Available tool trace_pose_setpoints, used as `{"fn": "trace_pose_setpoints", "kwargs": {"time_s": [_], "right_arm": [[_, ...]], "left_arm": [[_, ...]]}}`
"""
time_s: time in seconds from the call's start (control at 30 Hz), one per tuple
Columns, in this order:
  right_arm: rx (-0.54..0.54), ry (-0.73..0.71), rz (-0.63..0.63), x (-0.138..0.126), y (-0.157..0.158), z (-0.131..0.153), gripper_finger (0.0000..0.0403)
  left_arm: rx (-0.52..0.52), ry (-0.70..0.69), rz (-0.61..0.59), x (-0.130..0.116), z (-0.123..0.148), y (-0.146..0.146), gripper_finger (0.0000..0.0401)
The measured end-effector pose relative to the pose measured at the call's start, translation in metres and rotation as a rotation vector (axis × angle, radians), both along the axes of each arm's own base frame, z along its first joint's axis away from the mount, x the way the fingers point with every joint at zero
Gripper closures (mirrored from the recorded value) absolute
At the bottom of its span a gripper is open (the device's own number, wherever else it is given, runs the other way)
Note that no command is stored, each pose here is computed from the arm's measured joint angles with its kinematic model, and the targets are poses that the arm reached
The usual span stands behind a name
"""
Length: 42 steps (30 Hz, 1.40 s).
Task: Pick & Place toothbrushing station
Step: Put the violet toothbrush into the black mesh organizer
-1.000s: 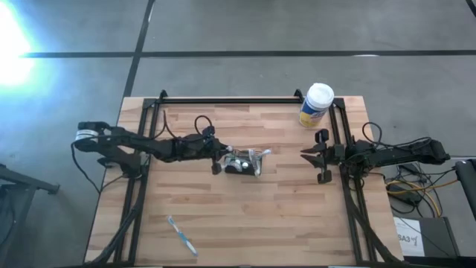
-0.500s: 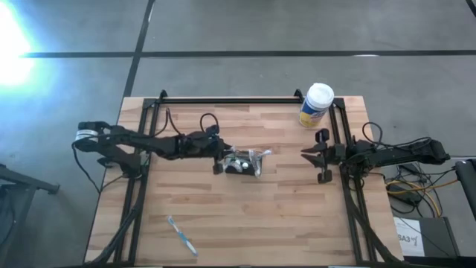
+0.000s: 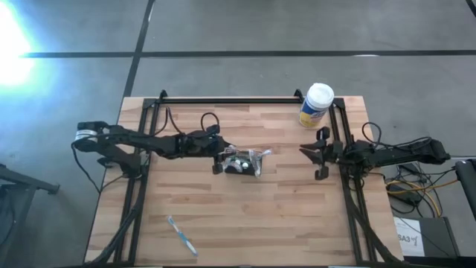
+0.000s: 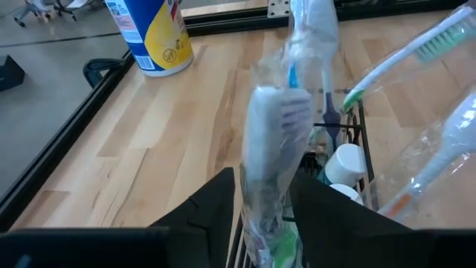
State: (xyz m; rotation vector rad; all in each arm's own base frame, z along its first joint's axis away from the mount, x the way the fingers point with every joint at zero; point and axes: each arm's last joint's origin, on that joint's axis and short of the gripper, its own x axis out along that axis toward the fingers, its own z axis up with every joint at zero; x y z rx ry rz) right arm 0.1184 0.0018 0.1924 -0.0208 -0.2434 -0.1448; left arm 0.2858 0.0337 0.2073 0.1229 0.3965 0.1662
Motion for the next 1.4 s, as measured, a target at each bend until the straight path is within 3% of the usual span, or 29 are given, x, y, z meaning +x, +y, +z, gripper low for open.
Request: {"fn": "trace_pose_setpoints", "kwargs": {"time_s": [0.2,0.4,0.63,0.93,1.4], "right_arm": [[0.083,-0.029,-0.016,-0.001,-0.001,0.002,0.0349],[0.077,-0.092,-0.041,-0.004,-0.002,0.008,0.0349],[-0.024,-0.07,-0.073,-0.003,-0.002,0.007,0.0349],[0.017,-0.066,-0.059,-0.002,-0.002,0.006,0.0349],[0.013,-0.048,-0.058,-0.001,-0.002,0.005,0.0349]], "left_arm": [[0.008,-0.002,-0.004,0.0,0.001,0.0,0.0266],[0.009,-0.002,-0.003,0.0,0.001,0.0,0.0264],[0.01,0.005,-0.003,-0.001,0.0,0.0,0.0263],[-0.016,0.029,0.028,-0.002,-0.001,0.0,0.0263],[0.041,-0.056,-0.001,-0.025,0.039,-0.002,0.0263]]}}
